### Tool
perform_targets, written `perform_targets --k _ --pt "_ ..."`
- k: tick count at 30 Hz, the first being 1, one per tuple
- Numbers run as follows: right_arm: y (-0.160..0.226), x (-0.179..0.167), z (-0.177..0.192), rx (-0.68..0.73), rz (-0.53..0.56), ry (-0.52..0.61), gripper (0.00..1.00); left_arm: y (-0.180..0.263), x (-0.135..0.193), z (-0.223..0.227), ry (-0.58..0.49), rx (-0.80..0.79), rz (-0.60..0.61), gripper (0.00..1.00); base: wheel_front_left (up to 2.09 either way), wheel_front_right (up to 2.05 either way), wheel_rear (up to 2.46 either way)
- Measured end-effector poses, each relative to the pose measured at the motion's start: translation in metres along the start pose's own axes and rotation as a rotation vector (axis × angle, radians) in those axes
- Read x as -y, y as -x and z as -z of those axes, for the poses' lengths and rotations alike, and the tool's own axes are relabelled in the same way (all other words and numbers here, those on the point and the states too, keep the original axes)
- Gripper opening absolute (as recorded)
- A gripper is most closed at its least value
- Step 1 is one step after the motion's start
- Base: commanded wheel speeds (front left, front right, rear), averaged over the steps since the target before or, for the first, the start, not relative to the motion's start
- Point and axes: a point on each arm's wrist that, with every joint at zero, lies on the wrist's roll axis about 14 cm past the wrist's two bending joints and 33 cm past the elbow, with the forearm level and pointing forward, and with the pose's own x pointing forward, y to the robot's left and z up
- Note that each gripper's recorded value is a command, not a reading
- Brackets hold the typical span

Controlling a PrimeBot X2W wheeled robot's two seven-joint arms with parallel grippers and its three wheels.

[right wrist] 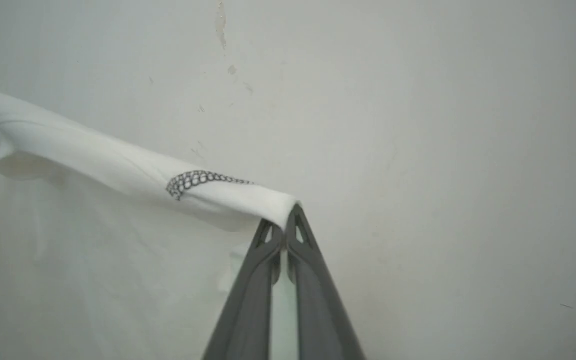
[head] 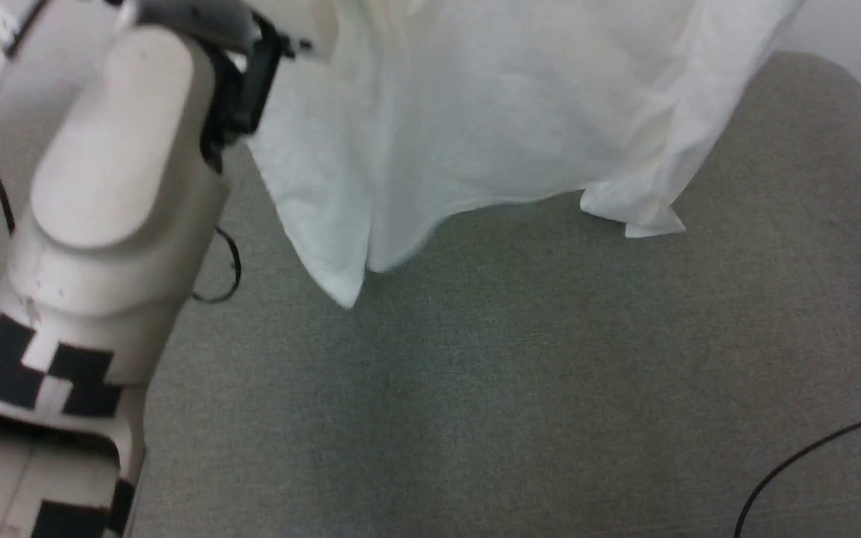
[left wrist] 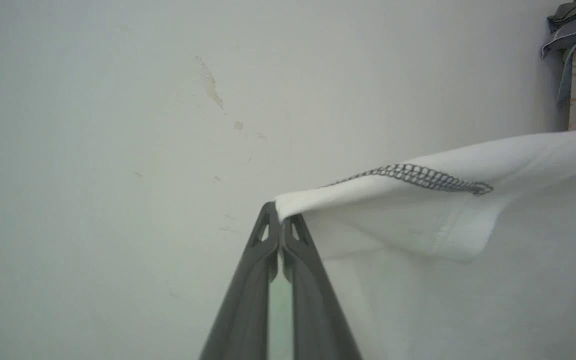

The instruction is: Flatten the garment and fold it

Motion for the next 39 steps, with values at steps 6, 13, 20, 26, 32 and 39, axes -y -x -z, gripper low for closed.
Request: perform_targets --k 6,13,20,26,32,39 --pt "-0.060 0.014 -0.029 0.148 0.039 -0.023 0.00 -0.059 -0.039 -0.011 -0.065 0.058 -0.069 0.00 0.00 0.00 0.00" --pt "-0.124 0.016 -0.021 0.259 0.062 -0.037 0.00 -0.110 -0.073 0.018 -0.079 0.082 -0.134 0.00 0.00 0.00 0.00" --pt "-0.167 0.004 0.030 0.256 0.045 -0.011 0.00 -0.132 -0.091 0.096 -0.037 0.011 -0.184 0.00 0.00 0.00 0.00" --pt "-0.183 -0.015 0.103 0.149 0.007 -0.019 0.00 -0.128 -0.099 0.179 0.033 -0.101 -0.227 0.00 0.00 0.00 0.00" --pt "-0.180 -0.033 0.156 0.040 -0.032 -0.037 0.00 -0.111 -0.098 0.233 0.117 -0.175 -0.255 0.00 0.00 0.00 0.00" --pt "-0.136 -0.059 0.220 -0.134 -0.078 -0.096 0.00 -0.056 -0.068 0.287 0.198 -0.318 -0.238 0.00 0.00 0.00 0.00"
